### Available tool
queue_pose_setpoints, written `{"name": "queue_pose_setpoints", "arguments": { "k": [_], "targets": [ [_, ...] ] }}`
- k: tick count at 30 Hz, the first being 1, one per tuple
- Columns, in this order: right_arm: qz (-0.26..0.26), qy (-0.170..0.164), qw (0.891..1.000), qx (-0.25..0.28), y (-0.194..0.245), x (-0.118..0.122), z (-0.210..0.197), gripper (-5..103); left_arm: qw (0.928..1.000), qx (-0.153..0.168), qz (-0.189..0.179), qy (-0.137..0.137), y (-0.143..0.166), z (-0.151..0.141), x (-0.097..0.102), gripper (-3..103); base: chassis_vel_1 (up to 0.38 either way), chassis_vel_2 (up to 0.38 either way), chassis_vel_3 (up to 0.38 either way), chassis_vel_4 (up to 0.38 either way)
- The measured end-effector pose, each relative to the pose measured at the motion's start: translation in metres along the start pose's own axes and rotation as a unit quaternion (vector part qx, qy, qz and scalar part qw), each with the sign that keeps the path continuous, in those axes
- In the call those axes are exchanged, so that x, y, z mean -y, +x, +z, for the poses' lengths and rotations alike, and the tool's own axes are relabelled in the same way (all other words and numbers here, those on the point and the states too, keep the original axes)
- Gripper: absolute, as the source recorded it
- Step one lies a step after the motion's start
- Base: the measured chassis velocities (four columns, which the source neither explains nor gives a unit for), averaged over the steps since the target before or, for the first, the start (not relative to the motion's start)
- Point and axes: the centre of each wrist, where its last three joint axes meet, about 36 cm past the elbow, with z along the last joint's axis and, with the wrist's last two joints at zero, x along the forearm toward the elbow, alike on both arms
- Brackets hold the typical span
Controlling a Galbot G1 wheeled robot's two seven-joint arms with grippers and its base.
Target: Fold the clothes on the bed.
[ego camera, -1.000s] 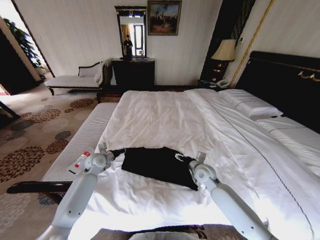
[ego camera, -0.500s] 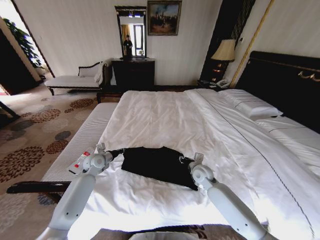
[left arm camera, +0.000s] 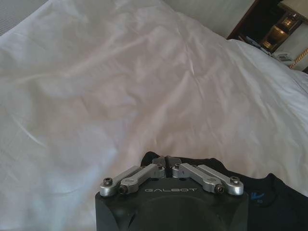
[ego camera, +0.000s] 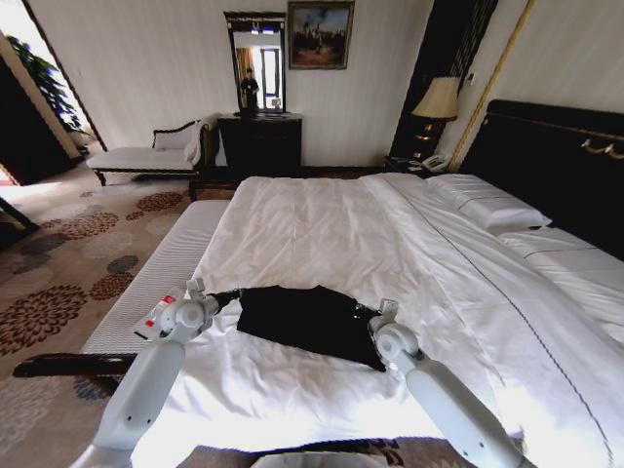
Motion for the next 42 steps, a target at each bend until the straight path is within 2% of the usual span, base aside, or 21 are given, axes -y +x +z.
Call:
{"name": "queue_pose_setpoints", "arguments": {
  "k": [3,9,10,12,13,15,17,18,20,22,25,26,28,29,31,33,35,36,37,39,42],
  "targets": [
    [-0.009,-0.003,1.0,0.011,0.003,0.001,-0.001,0,1.0,0.002,0.0,0.0,0.002,-0.001,0.0,2,0.0,0.0,0.0,0.0],
    [-0.082,-0.011,0.987,0.141,0.024,0.02,-0.022,0,0.9986,0.051,0.011,-0.001,0.029,-0.023,0.013,2,0.0,0.0,0.0,0.0],
    [-0.112,0.005,0.972,0.205,0.033,0.029,-0.031,0,0.9961,0.084,0.027,0.002,0.051,-0.036,0.024,2,0.0,0.0,0.0,0.0],
    [-0.149,0.026,0.948,0.282,0.048,0.04,-0.044,0,0.991,0.121,0.056,0.008,0.082,-0.049,0.04,2,0.0,0.0,0.0,0.0],
    [-0.149,0.026,0.948,0.282,0.048,0.04,-0.044,0,0.991,0.121,0.056,0.008,0.082,-0.049,0.04,2,0.0,0.0,0.0,0.0],
    [-0.186,0.028,0.923,0.337,0.07,0.04,-0.057,0,0.9841,0.155,0.087,0.015,0.113,-0.06,0.053,2,0.0,0.0,0.0,0.0],
    [-0.229,0.001,0.894,0.384,0.105,0.031,-0.076,0,0.9702,0.203,0.131,0.016,0.164,-0.072,0.067,2,0.0,0.0,0.0,0.0],
    [-0.229,0.001,0.894,0.384,0.105,0.031,-0.076,0,0.9702,0.203,0.131,0.016,0.164,-0.072,0.067,2,0.0,0.0,0.0,0.0],
    [-0.255,-0.017,0.877,0.408,0.132,0.024,-0.088,0,0.9605,0.229,0.158,0.012,0.198,-0.076,0.077,2,0.0,0.0,0.0,0.0],
    [-0.273,-0.02,0.858,0.434,0.177,0.021,-0.1,0,0.9466,0.259,0.192,-0.012,0.251,-0.073,0.091,2,0.0,0.0,0.0,0.0],
    [-0.272,-0.006,0.853,0.445,0.201,0.021,-0.104,0,0.9425,0.268,0.199,-0.022,0.272,-0.071,0.095,2,0.0,0.0,0.0,0.0],
    [-0.257,0.023,0.85,0.459,0.234,0.021,-0.11,0,0.9373,0.278,0.207,-0.036,0.306,-0.066,0.099,2,0.0,0.0,0.0,0.0],
    [-0.212,0.044,0.859,0.464,0.254,0.034,-0.114,0,0.9331,0.289,0.211,-0.035,0.339,-0.063,0.097,2,0.0,0.0,0.0,0.0],
    [-0.212,0.044,0.859,0.464,0.254,0.034,-0.114,0,0.9331,0.289,0.211,-0.035,0.339,-0.063,0.097,2,0.0,0.0,0.0,0.0],
    [-0.171,0.057,0.86,0.478,0.268,0.049,-0.123,0,0.9268,0.305,0.217,-0.03,0.366,-0.067,0.093,2,0.0,0.0,0.0,0.0],
    [-0.162,0.069,0.854,0.49,0.274,0.053,-0.128,0,0.923,0.316,0.217,-0.033,0.377,-0.069,0.094,2,0.0,0.0,0.0,0.0],
    [-0.126,0.127,0.825,0.535,0.298,0.067,-0.15,0,0.9103,0.344,0.225,-0.053,0.408,-0.077,0.101,2,0.0,0.0,0.0,0.0],
    [-0.118,0.143,0.816,0.547,0.307,0.071,-0.158,0,0.9064,0.351,0.228,-0.061,0.417,-0.079,0.104,2,0.0,0.0,0.0,0.0],
    [-0.118,0.143,0.816,0.547,0.307,0.071,-0.158,0,0.9064,0.351,0.228,-0.061,0.417,-0.079,0.104,2,0.0,0.0,0.0,0.0],
    [-0.111,0.154,0.806,0.56,0.325,0.074,-0.174,0,0.8987,0.362,0.233,-0.082,0.433,-0.084,0.112,2,0.0,0.0,0.0,0.0],
    [-0.111,0.151,0.808,0.558,0.333,0.074,-0.183,0,0.8989,0.36,0.236,-0.085,0.434,-0.087,0.114,2,0.0,0.0,0.0,0.0]
  ]
}}
